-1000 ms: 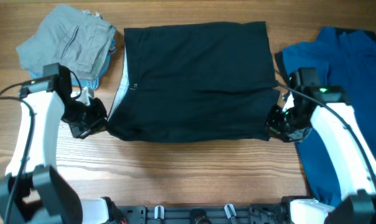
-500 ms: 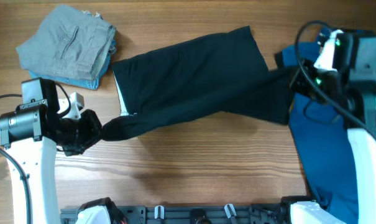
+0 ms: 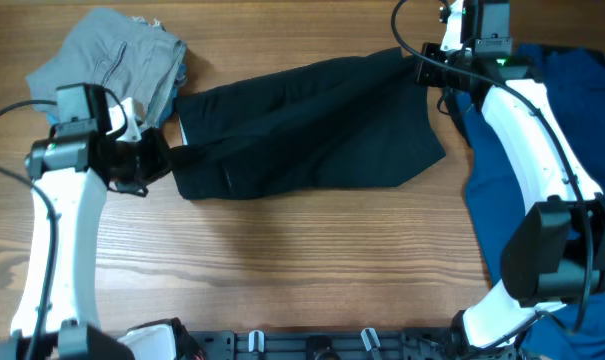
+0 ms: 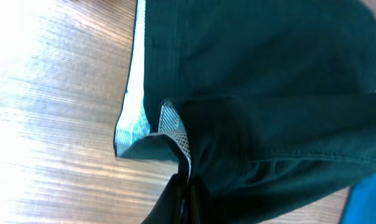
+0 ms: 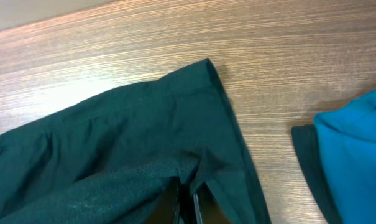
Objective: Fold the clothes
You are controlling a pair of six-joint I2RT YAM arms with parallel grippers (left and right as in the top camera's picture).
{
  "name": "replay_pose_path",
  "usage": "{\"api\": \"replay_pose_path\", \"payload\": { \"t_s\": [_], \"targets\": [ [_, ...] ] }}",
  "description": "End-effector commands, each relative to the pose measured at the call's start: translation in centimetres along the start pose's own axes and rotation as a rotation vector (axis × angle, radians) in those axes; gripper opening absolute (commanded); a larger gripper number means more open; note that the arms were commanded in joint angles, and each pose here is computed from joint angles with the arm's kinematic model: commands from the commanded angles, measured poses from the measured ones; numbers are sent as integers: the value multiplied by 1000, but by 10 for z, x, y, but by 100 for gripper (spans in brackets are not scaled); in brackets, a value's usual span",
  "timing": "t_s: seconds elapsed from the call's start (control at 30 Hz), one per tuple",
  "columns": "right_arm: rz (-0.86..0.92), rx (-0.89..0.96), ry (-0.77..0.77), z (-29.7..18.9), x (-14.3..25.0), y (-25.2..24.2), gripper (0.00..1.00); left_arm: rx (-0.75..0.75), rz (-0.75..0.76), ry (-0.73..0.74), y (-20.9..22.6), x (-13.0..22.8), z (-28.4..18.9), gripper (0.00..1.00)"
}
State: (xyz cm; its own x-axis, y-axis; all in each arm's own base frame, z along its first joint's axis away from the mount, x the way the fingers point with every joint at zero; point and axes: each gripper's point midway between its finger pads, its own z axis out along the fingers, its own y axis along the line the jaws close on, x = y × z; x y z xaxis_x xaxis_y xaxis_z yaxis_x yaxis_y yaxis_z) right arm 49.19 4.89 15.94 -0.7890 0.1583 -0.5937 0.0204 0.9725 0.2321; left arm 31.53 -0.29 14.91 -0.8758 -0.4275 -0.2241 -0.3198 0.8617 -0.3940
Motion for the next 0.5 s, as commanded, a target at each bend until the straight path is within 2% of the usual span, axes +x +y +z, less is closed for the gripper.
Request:
{"api": "replay_pose_path", "payload": {
  "t_s": [0.0,0.13,0.17,0.2,0.23,0.27,0.37,0.47],
  "targets": [
    [1,96,-69,1,-20,-28,8,-89,4,8,17,-17,30,4],
    [13,91,-95,4,-26,-27,12,-83,19,-44,22,-47,63,10],
    [28,89,-99,7,-27,-27,14,-82,20,-48,23,-50,69,15],
    [25,74,-100,10,-27,-25,33,-80,23,-56,24,-56,78,32],
    [24,71,-95,15,-26,-26,82,-74,29,-74,25,-64,87,89],
    [17,74,-85,17,-24,-27,83,-74,29,-76,26,-65,90,100],
    [-42,114,48,15,7,-44,77,-99,7,7,34,-45,91,100],
    [38,163,274,4,63,-65,76,-127,58,139,38,-10,96,100]
  ]
}}
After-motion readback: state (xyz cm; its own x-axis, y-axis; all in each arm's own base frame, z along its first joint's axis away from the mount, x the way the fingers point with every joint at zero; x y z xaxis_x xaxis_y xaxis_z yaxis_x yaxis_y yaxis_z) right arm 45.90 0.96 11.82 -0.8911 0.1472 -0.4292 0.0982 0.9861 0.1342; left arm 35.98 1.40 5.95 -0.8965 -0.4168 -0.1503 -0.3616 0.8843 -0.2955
